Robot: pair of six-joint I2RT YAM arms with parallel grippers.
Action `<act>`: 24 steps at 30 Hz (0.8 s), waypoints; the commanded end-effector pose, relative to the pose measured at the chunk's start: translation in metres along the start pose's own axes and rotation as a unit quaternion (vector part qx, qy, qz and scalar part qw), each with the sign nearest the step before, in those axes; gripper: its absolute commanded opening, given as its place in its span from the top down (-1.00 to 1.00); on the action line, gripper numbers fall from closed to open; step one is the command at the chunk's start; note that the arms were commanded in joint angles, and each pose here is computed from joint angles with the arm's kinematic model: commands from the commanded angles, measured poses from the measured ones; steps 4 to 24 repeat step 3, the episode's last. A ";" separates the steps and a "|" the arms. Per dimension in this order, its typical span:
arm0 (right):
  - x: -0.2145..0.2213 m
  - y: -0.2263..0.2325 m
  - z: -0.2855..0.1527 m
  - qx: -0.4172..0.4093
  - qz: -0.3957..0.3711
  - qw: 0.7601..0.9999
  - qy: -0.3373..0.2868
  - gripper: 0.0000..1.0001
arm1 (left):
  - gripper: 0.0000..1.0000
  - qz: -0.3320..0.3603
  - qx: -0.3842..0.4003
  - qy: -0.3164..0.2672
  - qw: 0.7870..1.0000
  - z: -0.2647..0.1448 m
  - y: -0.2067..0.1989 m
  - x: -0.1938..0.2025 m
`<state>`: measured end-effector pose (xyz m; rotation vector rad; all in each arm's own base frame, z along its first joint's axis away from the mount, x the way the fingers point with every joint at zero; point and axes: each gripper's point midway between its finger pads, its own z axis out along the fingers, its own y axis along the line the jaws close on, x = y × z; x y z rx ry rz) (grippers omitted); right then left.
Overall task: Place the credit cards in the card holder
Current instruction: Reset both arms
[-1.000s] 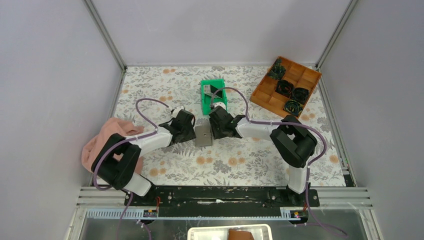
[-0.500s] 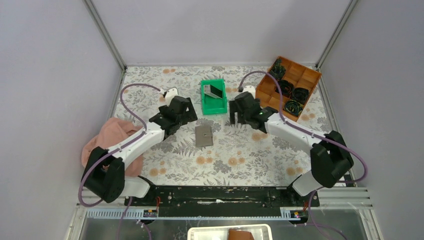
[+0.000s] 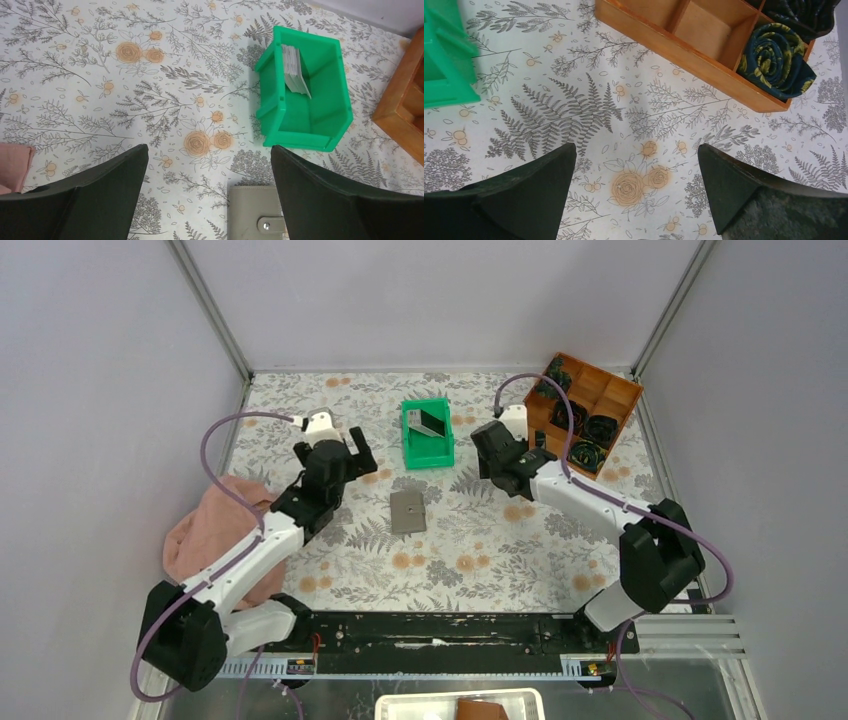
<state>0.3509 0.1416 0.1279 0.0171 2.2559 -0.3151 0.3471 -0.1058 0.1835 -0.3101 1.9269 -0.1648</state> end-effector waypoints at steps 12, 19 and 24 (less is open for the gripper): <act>-0.026 -0.018 -0.017 0.014 0.048 0.996 -0.067 -0.98 | -1.00 0.011 -0.008 -0.041 0.999 0.002 0.010 -0.014; -0.026 -0.018 -0.017 0.014 0.048 0.996 -0.067 -0.98 | -1.00 0.011 -0.008 -0.041 0.999 0.002 0.010 -0.014; -0.026 -0.018 -0.017 0.014 0.048 0.996 -0.067 -0.98 | -1.00 0.011 -0.008 -0.041 0.999 0.002 0.010 -0.014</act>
